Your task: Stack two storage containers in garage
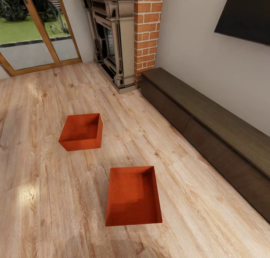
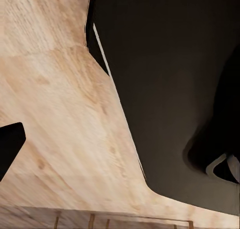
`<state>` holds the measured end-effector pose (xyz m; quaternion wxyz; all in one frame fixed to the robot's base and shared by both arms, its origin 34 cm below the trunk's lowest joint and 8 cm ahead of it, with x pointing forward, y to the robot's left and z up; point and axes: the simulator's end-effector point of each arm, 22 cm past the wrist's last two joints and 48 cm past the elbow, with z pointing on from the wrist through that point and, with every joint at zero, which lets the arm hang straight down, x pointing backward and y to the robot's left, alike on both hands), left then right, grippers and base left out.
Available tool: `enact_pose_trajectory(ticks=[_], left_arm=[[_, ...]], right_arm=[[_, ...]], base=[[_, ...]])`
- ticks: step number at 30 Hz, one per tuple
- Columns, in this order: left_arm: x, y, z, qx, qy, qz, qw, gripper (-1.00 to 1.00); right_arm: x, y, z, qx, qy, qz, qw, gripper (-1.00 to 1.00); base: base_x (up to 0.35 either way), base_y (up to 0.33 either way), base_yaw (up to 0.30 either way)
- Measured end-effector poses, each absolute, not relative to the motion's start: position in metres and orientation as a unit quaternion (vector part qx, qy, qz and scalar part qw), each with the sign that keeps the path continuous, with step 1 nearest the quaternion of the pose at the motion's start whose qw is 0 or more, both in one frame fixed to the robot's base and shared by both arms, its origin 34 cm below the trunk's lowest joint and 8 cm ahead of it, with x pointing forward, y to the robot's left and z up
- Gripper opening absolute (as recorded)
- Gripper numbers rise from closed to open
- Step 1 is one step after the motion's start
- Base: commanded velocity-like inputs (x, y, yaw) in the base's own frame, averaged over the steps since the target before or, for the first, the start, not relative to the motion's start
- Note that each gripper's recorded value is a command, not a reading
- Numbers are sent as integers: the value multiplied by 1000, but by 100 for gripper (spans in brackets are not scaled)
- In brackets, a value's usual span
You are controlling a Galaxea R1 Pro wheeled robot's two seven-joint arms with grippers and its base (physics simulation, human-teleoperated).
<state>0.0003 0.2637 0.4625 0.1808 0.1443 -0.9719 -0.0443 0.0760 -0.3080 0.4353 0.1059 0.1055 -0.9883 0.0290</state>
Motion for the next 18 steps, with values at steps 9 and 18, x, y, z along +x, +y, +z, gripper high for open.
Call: enact_pose_trajectory(ticks=[9, 18], left_arm=[[82, 328, 440, 162, -972, -106, 133, 100], [168, 342, 418, 164, -973, -116, 111, 100]], right_arm=[[161, -338, 416, 102, -988, 84, 74, 100], [327, -356, 403, 52, -988, 132, -58, 100]], base=[[0, 0, 0], [0, 0, 0]])
